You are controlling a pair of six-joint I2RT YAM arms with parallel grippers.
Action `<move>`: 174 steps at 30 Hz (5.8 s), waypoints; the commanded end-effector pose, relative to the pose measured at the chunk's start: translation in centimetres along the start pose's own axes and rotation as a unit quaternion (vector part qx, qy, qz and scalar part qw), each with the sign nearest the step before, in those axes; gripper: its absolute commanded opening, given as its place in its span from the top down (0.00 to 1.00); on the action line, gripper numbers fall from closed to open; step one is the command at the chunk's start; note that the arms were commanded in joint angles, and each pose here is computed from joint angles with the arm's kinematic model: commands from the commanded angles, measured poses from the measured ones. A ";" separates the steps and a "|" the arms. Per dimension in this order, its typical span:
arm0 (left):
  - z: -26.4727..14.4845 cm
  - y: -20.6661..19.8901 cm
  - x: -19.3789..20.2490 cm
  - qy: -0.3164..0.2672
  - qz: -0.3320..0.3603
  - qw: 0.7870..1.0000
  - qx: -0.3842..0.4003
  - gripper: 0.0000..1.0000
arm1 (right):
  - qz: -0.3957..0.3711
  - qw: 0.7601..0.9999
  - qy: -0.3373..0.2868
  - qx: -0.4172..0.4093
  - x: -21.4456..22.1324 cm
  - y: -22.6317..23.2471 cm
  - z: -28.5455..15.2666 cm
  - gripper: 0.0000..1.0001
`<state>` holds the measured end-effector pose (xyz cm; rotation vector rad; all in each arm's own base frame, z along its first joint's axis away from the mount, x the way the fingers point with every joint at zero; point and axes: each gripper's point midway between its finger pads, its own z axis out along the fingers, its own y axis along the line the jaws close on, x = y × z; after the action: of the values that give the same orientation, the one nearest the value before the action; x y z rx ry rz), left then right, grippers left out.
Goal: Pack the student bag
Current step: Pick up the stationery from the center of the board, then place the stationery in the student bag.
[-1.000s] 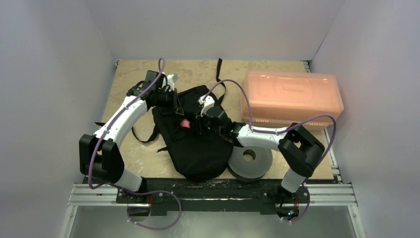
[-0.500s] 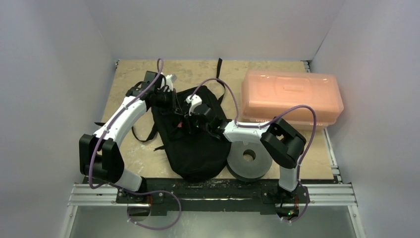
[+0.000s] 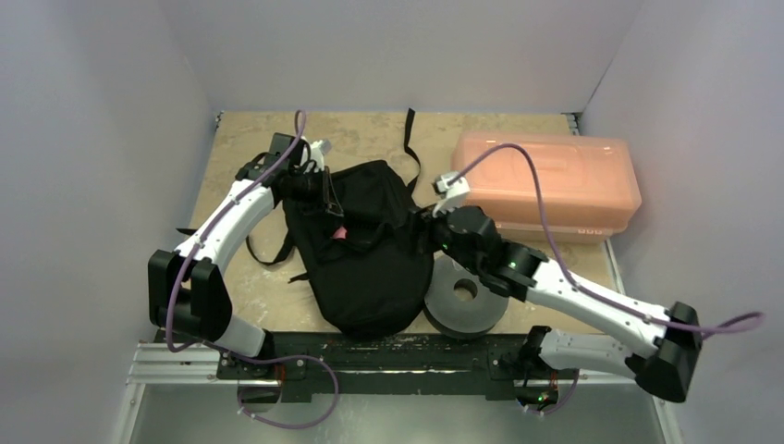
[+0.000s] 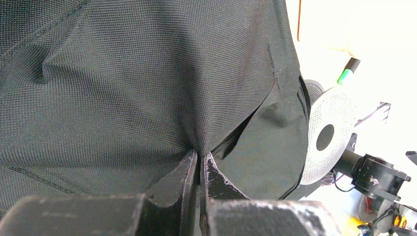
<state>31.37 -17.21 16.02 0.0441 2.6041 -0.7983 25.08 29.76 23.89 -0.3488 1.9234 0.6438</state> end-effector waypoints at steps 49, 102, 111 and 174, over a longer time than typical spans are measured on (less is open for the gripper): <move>-0.2 -1.9 1.0 0.041 0.019 0.998 0.049 1.00 | 0.372 0.744 0.058 0.551 17.0 -30.3 -12.2 0.21; 0.2 -1.1 1.1 0.041 0.022 0.998 0.031 1.00 | 0.201 0.894 -0.192 0.351 -9.0 -22.5 -19.2 1.00; 0.1 -0.5 1.0 0.037 0.029 0.999 0.014 1.00 | 0.006 0.979 0.000 -0.206 -9.8 2.5 -5.5 1.00; -0.7 -1.5 0.8 0.020 0.034 0.999 0.037 1.00 | 0.052 0.990 0.128 0.035 6.6 -1.3 10.4 0.12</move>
<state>30.96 -17.50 15.39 0.1419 2.6272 -0.8105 31.63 38.29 12.09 -0.2280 2.2458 0.6727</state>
